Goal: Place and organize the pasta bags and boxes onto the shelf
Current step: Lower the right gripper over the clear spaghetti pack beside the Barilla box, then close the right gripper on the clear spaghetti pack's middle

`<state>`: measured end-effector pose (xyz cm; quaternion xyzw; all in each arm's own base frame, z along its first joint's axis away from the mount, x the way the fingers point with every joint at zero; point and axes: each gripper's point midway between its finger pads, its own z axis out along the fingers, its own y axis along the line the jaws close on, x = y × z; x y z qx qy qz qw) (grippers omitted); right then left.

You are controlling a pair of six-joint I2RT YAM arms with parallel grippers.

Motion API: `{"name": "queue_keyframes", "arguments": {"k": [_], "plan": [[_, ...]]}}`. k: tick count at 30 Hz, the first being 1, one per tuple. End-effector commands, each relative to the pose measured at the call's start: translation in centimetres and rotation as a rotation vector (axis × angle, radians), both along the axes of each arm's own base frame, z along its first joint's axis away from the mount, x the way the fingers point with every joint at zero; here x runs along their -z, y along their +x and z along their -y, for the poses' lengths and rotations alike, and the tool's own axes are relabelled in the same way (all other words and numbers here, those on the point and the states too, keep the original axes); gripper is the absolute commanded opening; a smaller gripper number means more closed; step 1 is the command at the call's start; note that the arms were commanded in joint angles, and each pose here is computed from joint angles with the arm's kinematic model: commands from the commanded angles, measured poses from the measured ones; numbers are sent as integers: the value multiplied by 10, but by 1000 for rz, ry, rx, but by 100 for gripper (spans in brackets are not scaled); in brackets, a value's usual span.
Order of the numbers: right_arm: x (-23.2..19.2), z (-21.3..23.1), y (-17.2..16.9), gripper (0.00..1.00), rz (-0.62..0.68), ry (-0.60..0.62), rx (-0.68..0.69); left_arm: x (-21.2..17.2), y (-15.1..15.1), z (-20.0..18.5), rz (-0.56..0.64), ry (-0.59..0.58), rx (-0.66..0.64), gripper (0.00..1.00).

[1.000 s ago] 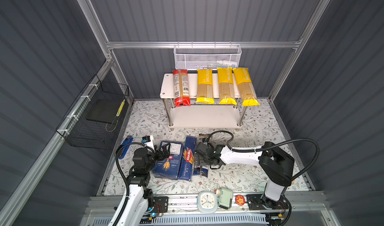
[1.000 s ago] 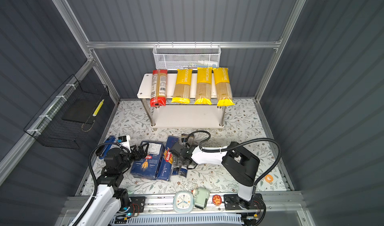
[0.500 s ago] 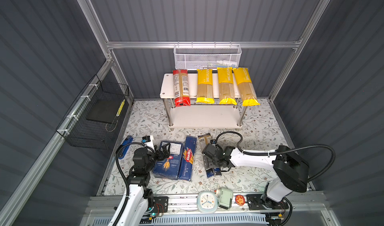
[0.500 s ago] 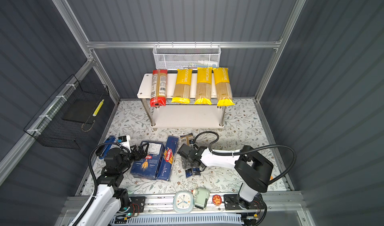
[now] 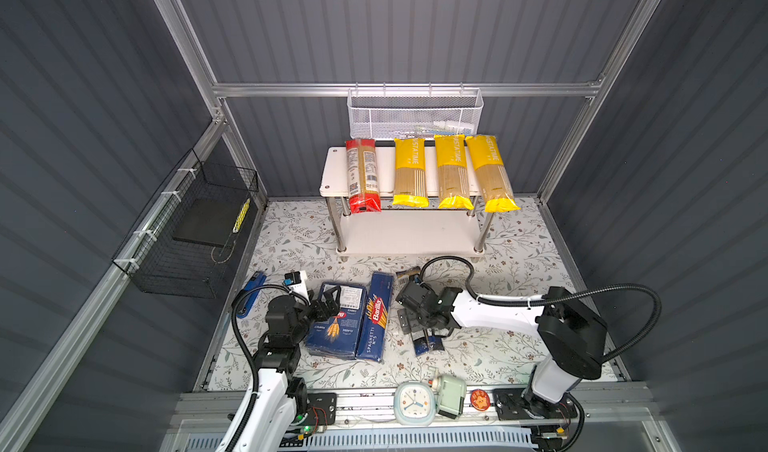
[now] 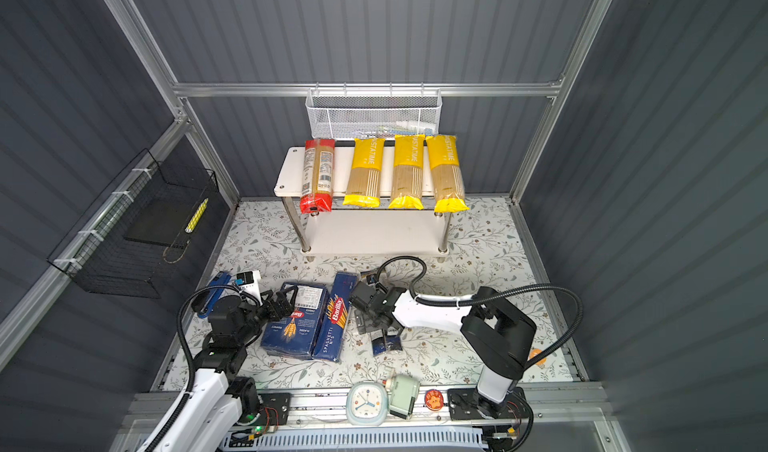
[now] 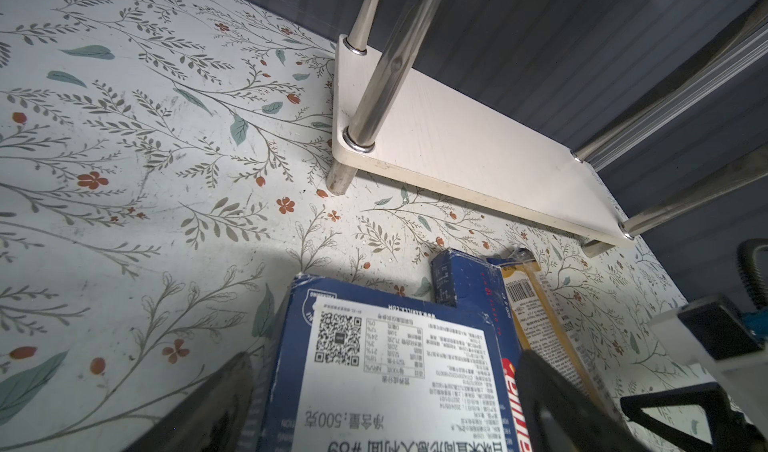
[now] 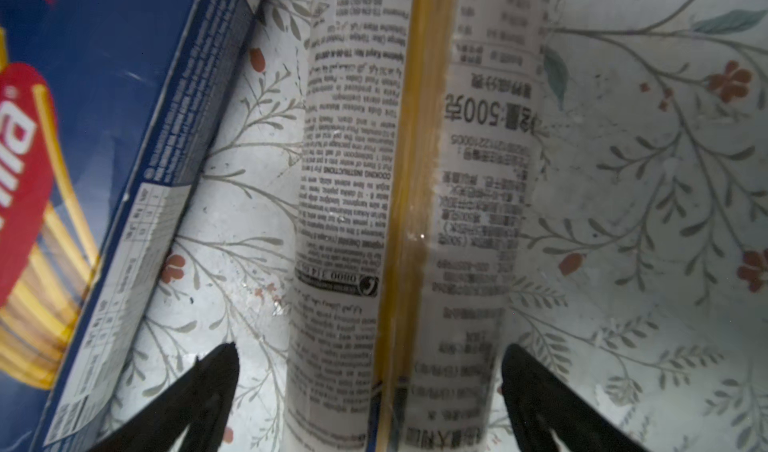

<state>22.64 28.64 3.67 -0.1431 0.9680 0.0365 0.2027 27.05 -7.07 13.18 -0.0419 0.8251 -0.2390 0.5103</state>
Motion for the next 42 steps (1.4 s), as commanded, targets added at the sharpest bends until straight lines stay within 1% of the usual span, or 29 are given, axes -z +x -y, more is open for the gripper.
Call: {"name": "queue_keyframes", "arguments": {"k": [1,7,20,27,34,36,42], "plan": [[5,15,-2,99,-1,-80,25,-1,0,1,12,-3,8,99],[16,23,-7,99,-20,-91,47,0,0,0,10,-4,6,99],[30,11,-9,99,-49,-40,47,0,0,1,8,-4,10,99],[35,17,-10,99,-69,-32,83,1,0,1,7,-4,10,99],[36,21,-10,99,-74,-63,90,1,0,1,6,-3,9,99],[33,20,-9,98,-66,-51,95,1,0,1,5,-4,8,99],[26,21,-4,91,-31,-43,106,1,0,1,5,-4,8,99]]}}
